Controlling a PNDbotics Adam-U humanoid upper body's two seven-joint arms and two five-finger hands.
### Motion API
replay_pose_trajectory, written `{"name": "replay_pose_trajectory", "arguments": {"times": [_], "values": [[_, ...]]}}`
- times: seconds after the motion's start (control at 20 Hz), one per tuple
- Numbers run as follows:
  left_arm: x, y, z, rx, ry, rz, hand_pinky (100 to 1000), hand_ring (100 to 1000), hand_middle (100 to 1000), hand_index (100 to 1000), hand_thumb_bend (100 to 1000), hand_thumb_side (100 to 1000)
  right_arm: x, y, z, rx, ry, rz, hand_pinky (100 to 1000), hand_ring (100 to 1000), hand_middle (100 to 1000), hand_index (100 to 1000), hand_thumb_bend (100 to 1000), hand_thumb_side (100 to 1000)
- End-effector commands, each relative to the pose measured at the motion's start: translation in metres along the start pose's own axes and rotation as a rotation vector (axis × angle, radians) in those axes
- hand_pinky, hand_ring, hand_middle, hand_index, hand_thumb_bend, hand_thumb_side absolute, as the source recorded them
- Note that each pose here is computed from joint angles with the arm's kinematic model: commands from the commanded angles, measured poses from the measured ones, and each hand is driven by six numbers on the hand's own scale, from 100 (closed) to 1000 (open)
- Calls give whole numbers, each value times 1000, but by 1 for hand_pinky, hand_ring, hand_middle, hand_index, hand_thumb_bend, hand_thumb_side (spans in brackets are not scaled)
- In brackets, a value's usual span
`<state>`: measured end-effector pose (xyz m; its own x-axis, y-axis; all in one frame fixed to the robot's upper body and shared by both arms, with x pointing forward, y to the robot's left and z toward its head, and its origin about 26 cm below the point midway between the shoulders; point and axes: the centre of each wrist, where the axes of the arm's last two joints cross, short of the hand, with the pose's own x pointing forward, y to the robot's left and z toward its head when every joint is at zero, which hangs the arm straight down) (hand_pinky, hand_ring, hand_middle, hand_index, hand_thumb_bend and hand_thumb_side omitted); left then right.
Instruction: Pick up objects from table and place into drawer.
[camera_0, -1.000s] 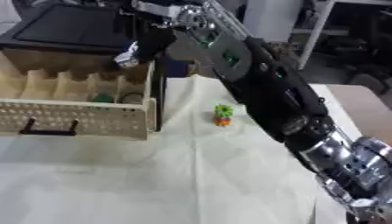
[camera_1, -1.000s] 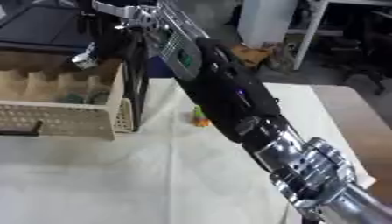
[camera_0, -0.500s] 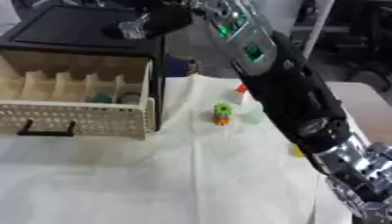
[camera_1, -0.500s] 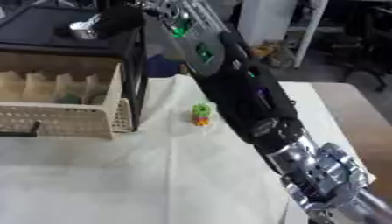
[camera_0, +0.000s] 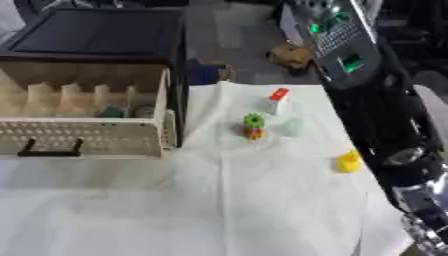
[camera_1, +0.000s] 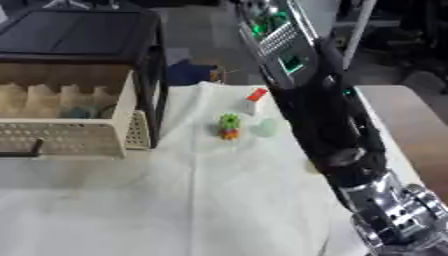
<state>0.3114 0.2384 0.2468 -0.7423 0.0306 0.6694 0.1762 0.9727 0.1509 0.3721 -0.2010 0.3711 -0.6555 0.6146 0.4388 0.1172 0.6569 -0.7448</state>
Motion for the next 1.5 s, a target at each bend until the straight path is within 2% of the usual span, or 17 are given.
{"name": "replay_pose_trajectory", "arguments": {"times": [0.05,0.1,0.15,0.3,0.35,0.4,0.45,0.5,0.55,0.6,1.05,1.25,1.35,1.5], "values": [[6,4,-3,-8,-26,-38,378,375,470,795,127,1000,9,-25,19,-103,-20,-10,464,521,532,762,469,710],[7,5,-3,-7,-31,-45,378,375,470,793,123,1000,8,-28,25,-125,-13,-21,465,522,533,765,438,710],[7,6,-3,-5,-35,-52,378,375,470,774,113,1000,9,-30,33,-163,-9,-35,476,526,536,769,373,749],[7,6,-2,-10,-50,-70,382,374,469,768,100,1000,11,-25,53,-278,17,-95,503,538,550,783,317,831],[7,6,-2,-13,-57,-75,381,373,466,768,100,1000,10,-24,58,-301,26,-108,519,545,560,796,258,873],[8,7,-3,-16,-66,-82,381,372,465,769,100,1000,9,-23,63,-328,34,-116,526,548,563,797,223,886],[8,8,-3,-20,-76,-88,382,371,464,769,100,1000,8,-23,68,-356,37,-120,539,557,571,799,149,883],[9,9,-3,-26,-89,-98,383,371,463,769,100,1000,7,-23,72,-391,37,-116,545,561,575,801,103,855],[10,10,-4,-33,-101,-109,383,369,462,769,100,1000,6,-22,77,-419,32,-112,553,567,583,804,100,796],[10,11,-4,-42,-113,-124,383,368,462,768,100,1000,5,-21,81,-441,24,-108,559,572,588,806,100,789],[17,27,-2,-203,-235,-354,371,340,444,765,100,1000,-24,-11,112,-609,15,-118,573,590,618,833,100,1000],[18,36,3,-308,-257,-489,345,317,427,755,100,1000,-39,-5,126,-636,7,-146,619,605,624,840,100,1000],[19,41,6,-352,-261,-560,309,286,399,729,100,1000,-45,-5,133,-636,8,-157,627,608,625,843,100,1000],[20,47,9,-393,-268,-636,304,282,396,726,100,1000,-50,-6,138,-640,9,-161,628,609,625,843,100,1000]]}}
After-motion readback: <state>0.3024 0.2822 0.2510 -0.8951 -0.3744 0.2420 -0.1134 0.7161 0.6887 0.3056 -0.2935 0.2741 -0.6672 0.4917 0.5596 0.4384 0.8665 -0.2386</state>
